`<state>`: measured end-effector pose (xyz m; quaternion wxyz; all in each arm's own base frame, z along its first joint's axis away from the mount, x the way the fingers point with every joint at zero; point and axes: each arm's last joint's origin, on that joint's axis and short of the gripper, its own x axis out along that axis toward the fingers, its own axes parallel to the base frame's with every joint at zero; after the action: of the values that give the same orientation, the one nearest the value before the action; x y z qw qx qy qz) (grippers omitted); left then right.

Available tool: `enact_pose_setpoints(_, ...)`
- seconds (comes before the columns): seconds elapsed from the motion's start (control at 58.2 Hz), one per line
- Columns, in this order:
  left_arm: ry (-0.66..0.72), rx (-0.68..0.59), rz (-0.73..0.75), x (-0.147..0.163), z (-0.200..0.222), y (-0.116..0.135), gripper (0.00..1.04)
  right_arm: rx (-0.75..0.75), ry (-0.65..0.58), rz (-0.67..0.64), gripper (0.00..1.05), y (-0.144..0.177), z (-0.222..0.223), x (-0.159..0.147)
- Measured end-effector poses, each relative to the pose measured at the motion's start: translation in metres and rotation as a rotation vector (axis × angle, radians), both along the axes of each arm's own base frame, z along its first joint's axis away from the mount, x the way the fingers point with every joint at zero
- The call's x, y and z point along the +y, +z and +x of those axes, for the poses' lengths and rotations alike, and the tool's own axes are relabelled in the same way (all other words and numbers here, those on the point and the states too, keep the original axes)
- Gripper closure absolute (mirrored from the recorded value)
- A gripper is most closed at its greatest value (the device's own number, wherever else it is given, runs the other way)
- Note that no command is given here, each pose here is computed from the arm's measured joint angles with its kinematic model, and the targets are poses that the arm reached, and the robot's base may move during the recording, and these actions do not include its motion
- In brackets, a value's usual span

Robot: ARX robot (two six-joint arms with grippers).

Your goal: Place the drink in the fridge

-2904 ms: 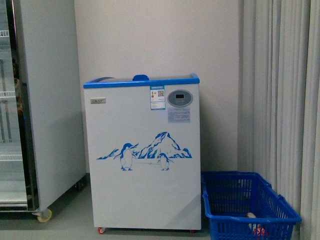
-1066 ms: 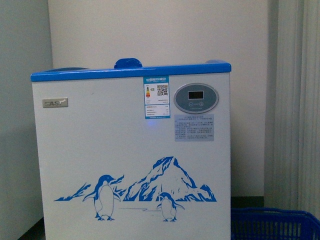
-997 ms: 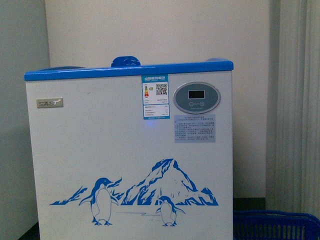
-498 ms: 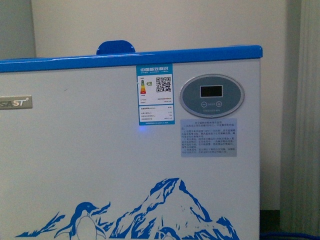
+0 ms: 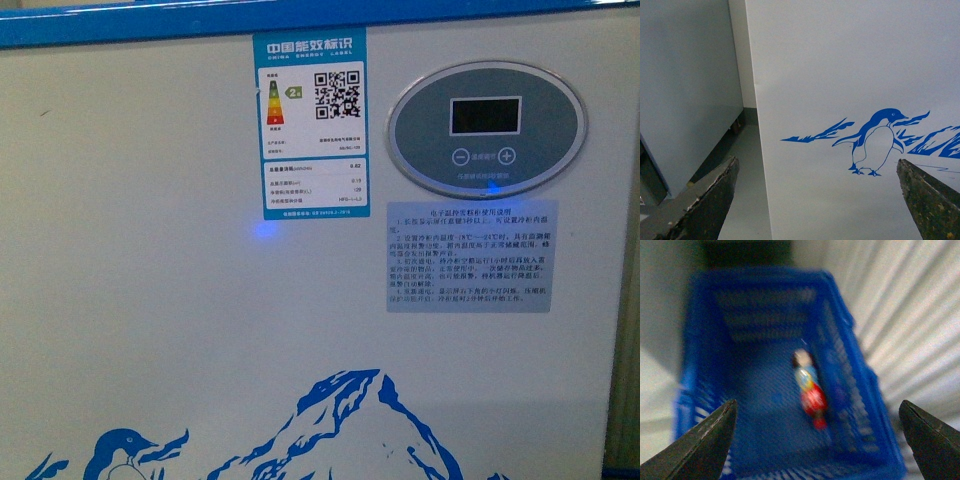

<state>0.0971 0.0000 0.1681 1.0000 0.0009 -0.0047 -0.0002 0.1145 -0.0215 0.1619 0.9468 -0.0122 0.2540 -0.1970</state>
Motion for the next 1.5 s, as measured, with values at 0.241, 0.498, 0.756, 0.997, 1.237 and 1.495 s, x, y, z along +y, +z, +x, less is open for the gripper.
enact_pose_setpoints(0.241,0.0,-0.001,0.0,0.0,0.0,0.0,0.08,0.296,-0.155,-0.117,0.08,-0.055,0.087,-0.045)
enact_pose_setpoints(0.498,0.0,-0.001,0.0,0.0,0.0,0.0,0.08,0.488,-0.165,-0.17,0.08,-0.129,0.138,-0.052)
enact_pose_setpoints(0.756,0.0,-0.001,0.0,0.0,0.0,0.0,0.08,0.616,-0.226,-0.182,0.08,-0.197,0.164,-0.066)
enact_pose_setpoints(0.997,0.0,-0.001,0.0,0.0,0.0,0.0,0.08,0.654,-0.26,-0.143,0.08,-0.241,0.184,-0.074)
enact_pose_setpoints(1.237,0.0,-0.001,0.0,0.0,0.0,0.0,0.08,0.676,-0.306,-0.122,0.08,-0.276,0.21,-0.086)
enact_pose_setpoints(1.495,0.0,-0.001,0.0,0.0,0.0,0.0,0.08,0.676,-0.326,-0.109,0.08,-0.303,0.241,-0.092)
